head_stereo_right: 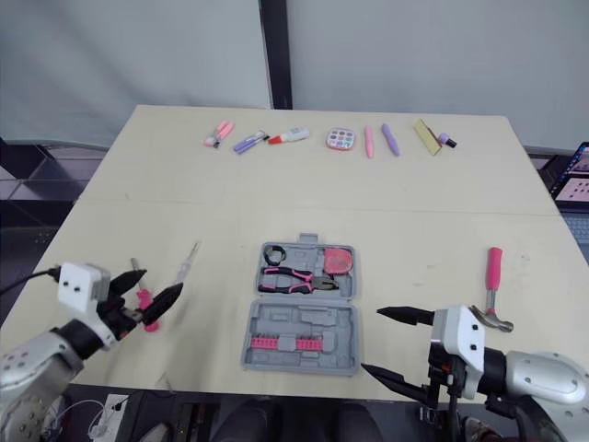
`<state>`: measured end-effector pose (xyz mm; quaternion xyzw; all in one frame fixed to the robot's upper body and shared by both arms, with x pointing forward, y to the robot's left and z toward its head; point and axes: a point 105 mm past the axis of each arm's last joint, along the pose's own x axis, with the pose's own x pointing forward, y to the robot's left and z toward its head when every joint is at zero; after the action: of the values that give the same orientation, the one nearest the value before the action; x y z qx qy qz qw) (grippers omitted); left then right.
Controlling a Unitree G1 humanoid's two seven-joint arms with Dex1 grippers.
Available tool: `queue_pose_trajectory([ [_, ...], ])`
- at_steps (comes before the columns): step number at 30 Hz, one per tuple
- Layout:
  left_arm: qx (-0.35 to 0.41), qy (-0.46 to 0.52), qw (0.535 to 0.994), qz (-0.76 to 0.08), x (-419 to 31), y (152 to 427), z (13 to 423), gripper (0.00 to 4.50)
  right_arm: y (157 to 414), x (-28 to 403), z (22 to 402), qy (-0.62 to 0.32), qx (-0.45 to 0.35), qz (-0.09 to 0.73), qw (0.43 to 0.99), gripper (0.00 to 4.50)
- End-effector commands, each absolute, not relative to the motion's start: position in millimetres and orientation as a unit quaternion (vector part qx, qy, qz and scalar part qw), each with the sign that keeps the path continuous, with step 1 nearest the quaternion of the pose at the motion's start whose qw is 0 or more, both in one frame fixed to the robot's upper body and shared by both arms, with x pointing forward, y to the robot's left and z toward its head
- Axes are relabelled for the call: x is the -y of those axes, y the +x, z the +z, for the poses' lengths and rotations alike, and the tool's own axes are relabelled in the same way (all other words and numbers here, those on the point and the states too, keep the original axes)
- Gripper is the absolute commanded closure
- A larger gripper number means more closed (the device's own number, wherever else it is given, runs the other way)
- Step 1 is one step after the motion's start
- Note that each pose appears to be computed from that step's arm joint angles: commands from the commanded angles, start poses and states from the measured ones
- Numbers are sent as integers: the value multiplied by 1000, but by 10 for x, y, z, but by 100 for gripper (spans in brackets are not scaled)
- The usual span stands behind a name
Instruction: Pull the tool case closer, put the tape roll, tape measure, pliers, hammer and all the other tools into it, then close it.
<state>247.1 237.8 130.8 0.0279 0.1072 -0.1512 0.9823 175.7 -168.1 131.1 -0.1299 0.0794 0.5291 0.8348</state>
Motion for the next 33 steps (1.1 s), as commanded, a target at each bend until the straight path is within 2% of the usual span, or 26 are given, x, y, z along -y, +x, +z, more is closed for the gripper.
queue_pose_trajectory([
  [1,-114,46,985,-125,-2351,2567,1480,4,1768,1670,1346,-138,-70,529,835,0],
  [8,-153,37,985,-76,-2356,2784,1606,4,1817,1655,1337,-140,-68,525,837,0],
  [16,-197,30,977,-75,-2330,2883,1552,4,1836,1669,1330,-146,-70,517,841,0],
  [22,-222,51,970,-80,-2378,2934,1379,4,1856,1680,1335,-151,-70,511,843,0],
  [33,-222,81,968,-82,-2430,2968,1062,4,1838,1705,1354,-157,-76,502,847,0],
])
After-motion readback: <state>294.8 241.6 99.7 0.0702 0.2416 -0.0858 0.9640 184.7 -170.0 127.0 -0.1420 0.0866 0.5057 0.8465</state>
